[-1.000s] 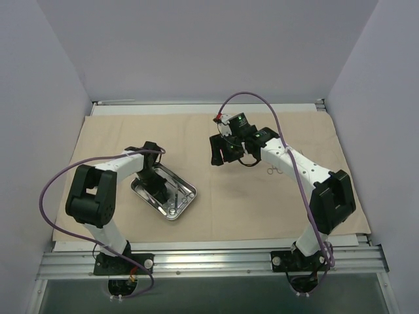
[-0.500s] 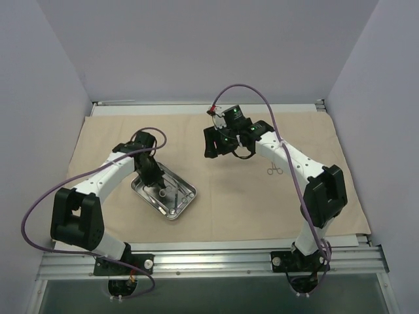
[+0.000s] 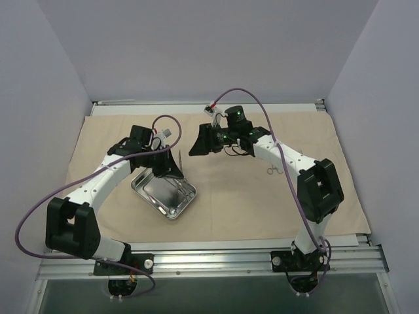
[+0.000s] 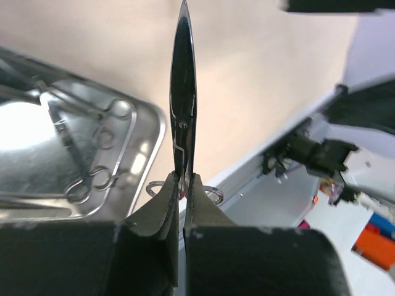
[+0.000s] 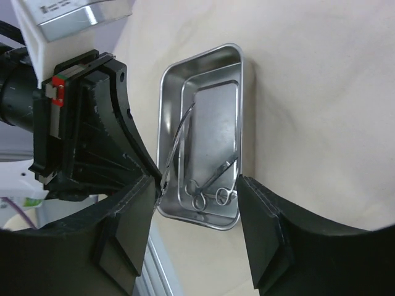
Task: Open and lay out the surgical kit
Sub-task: Place the medical item in the surgical kit.
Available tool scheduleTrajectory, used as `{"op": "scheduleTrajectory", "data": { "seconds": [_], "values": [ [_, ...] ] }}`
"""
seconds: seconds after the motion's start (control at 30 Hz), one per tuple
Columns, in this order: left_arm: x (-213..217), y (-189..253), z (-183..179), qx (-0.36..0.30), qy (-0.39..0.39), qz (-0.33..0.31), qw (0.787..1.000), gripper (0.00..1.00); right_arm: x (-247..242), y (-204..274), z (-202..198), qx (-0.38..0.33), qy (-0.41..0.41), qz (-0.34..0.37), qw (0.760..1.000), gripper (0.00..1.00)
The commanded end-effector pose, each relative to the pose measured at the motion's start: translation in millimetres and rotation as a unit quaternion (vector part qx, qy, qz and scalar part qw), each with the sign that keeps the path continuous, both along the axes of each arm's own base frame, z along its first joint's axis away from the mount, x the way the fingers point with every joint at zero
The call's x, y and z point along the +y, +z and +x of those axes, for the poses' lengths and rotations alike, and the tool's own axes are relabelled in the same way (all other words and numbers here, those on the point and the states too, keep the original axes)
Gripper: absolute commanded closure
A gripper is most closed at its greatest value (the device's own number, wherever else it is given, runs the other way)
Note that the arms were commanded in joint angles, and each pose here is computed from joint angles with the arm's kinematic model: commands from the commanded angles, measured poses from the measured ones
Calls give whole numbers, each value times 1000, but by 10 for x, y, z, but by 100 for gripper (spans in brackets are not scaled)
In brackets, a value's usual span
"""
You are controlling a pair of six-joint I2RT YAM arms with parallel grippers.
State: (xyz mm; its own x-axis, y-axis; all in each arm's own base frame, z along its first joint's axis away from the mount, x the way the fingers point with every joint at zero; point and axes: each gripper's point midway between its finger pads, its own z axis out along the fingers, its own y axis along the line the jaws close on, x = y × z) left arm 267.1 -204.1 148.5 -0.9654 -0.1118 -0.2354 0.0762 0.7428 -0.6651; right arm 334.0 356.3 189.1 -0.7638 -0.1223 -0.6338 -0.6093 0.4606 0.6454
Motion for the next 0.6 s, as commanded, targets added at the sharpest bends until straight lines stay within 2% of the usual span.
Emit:
{"op": "scheduleTrajectory", "data": {
  "seconds": [0.0, 0.23, 0.57],
  "values": [
    [-256, 555, -4, -95, -88, -95, 987, 98, 22, 384, -78, -13, 46, 82, 995, 43],
    [-358, 804, -62, -125, -124, -146, 973, 98, 22, 487, -190, 3, 66, 130, 989, 40],
    [-435, 938, -129, -131, -147, -194, 961, 98, 94, 718, -468, 1, 110, 199, 974, 41]
  ]
}}
